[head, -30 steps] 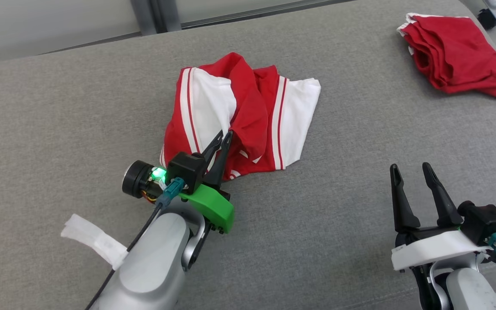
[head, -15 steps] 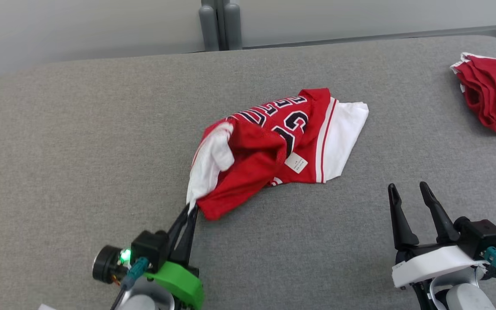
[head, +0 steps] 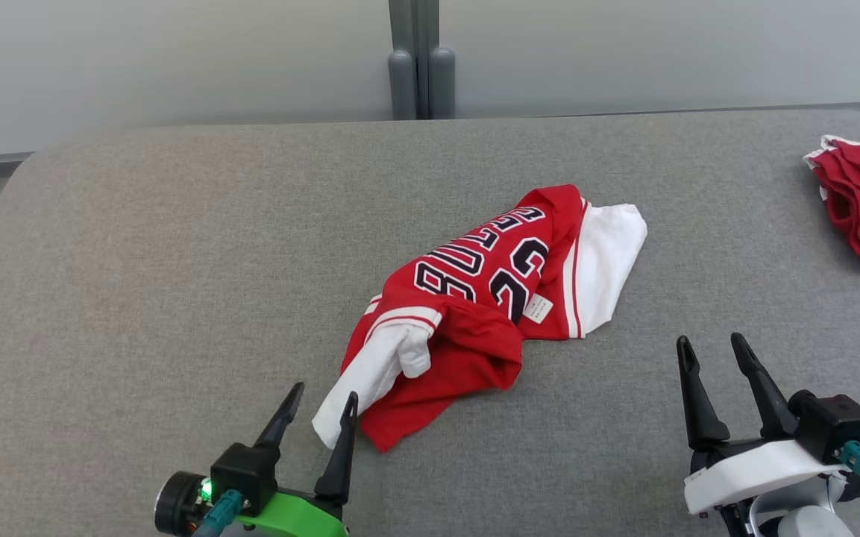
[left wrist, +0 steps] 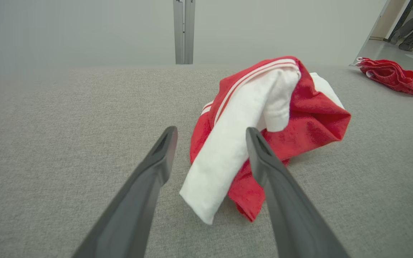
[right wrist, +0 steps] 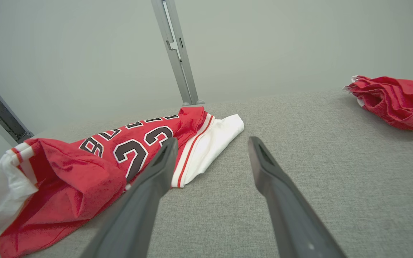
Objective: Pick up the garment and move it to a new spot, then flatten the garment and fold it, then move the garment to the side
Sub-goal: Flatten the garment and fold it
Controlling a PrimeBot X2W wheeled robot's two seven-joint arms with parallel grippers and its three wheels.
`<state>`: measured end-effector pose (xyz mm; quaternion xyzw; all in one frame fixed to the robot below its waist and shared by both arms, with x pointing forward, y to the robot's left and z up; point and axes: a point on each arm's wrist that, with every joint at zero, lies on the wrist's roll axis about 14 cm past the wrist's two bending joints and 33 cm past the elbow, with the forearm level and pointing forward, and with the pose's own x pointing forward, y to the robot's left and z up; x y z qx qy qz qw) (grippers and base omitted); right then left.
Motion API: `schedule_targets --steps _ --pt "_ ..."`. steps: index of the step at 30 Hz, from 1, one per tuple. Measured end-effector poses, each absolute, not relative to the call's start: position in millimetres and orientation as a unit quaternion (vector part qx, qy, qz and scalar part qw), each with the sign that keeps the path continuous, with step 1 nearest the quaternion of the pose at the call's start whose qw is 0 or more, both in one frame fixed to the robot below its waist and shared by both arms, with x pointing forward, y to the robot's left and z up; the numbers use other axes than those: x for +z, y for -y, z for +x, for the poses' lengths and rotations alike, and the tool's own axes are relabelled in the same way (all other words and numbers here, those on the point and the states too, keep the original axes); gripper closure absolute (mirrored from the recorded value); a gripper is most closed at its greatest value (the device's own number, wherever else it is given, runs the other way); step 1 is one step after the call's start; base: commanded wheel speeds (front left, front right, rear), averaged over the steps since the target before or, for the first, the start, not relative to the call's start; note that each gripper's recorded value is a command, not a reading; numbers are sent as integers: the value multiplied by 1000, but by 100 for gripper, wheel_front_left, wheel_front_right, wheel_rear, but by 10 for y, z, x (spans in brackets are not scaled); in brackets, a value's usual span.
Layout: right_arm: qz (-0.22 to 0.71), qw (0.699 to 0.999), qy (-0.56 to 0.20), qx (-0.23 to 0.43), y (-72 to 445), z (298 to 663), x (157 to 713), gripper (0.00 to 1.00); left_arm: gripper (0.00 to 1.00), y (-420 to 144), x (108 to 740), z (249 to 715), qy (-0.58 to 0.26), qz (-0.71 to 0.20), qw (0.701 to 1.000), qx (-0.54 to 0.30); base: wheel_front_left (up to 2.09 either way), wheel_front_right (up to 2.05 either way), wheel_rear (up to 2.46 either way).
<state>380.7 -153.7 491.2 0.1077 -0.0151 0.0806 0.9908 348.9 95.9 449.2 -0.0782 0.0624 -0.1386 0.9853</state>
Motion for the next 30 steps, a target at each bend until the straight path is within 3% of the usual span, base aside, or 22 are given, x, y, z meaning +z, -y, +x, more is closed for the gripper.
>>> schedule_targets --steps 15,30 --pt "107 990 26 88 1498 3728 4994 0 0 -1856 5081 3580 41 -63 997 -3 0 0 0" --pt "112 988 11 107 1352 3665 4916 0 0 -2080 4990 3558 31 -54 998 22 0 0 0"
